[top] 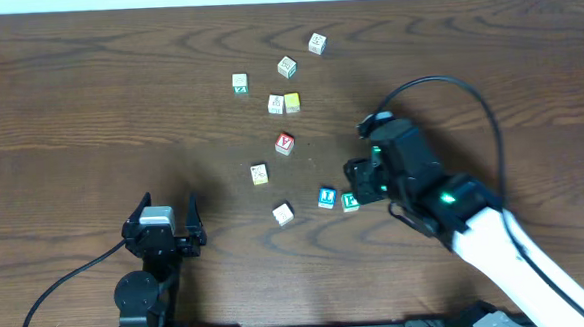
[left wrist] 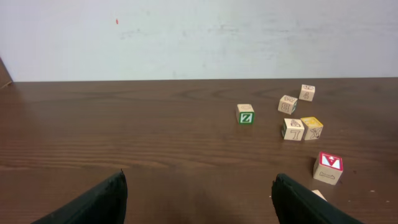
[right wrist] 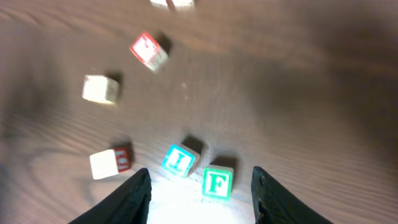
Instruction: Lift 3 blocks
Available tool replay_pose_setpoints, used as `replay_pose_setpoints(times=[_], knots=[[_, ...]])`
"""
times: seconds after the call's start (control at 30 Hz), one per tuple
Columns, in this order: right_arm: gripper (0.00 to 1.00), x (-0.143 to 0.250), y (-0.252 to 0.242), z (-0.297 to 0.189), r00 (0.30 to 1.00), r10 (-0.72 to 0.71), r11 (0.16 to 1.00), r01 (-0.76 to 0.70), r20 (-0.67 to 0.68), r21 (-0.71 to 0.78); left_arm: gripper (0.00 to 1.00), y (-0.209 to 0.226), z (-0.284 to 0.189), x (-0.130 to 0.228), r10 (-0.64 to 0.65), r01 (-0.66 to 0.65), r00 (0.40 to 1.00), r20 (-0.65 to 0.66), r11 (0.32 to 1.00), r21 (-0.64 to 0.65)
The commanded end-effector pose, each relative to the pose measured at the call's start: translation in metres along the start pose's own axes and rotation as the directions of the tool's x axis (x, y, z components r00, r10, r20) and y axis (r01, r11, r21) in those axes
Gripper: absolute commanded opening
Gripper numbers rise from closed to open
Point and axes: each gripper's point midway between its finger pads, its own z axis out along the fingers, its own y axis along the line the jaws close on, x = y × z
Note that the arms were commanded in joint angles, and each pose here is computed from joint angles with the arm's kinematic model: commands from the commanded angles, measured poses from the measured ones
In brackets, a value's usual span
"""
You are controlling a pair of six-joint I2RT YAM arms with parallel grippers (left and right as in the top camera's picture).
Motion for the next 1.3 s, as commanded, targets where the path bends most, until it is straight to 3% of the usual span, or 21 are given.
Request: replay_pose_setpoints(times=[0.0,0.17,0.33,0.47,0.57,0.67,0.83,1.0,1.07,1.13,1.27], knots=[[0.5,-0.033,-0.001,-0.052,0.99,-0.032,0.999,0.028,0.14,0.028,0.75,0.004,0.001,0.015,-0.001,0.0,0.999,-0.047,1.0,-0.021],[0.54,-0.041,-0.013,-0.119,0.965,-0.026,0.997,0.008,0.259,0.072,0.75,0.009,0.001,0.014,-0.007,0.005,0.999,-0.04,0.999,-0.049],[0.63,-0.032,-0.037,-0.174,0.93,-0.021,0.989,-0.035,0.366,0.143,0.75,-0.014,-0.001,-0.01,-0.122,0.12,0.992,0.027,0.989,0.087],[0.64,-0.007,-0.054,-0.192,0.935,-0.011,0.981,-0.059,0.354,0.186,0.75,-0.027,-0.011,-0.048,-0.25,0.236,0.966,0.062,0.956,0.174],[0.64,0.008,-0.061,-0.192,0.948,0.002,0.977,-0.07,0.317,0.203,0.75,-0.034,-0.017,-0.076,-0.27,0.252,0.961,0.06,0.943,0.216],[0.61,0.015,-0.063,-0.19,0.957,0.018,0.974,-0.083,0.29,0.211,0.75,-0.035,-0.013,-0.093,-0.271,0.269,0.962,-0.02,0.943,0.198],[0.59,0.014,-0.063,-0.191,0.955,0.027,0.974,-0.091,0.295,0.207,0.75,-0.058,0.011,-0.111,-0.261,0.338,0.92,-0.293,0.907,0.253],[0.59,0.014,-0.063,-0.191,0.955,0.027,0.974,-0.092,0.296,0.207,0.75,-0.093,0.031,-0.098,-0.237,0.495,0.765,-0.599,0.811,0.312],[0.59,0.014,-0.064,-0.191,0.954,0.027,0.972,-0.094,0.298,0.213,0.75,-0.105,0.029,-0.07,-0.224,0.579,0.653,-0.724,0.763,0.286],[0.61,0.013,-0.066,-0.192,0.952,0.033,0.969,-0.105,0.306,0.222,0.75,-0.104,0.032,-0.037,-0.227,0.615,0.533,-0.815,0.766,0.189],[0.61,0.012,-0.069,-0.193,0.949,0.039,0.965,-0.117,0.312,0.236,0.75,-0.117,0.038,-0.003,-0.218,0.705,0.361,-0.907,0.7,0.112]])
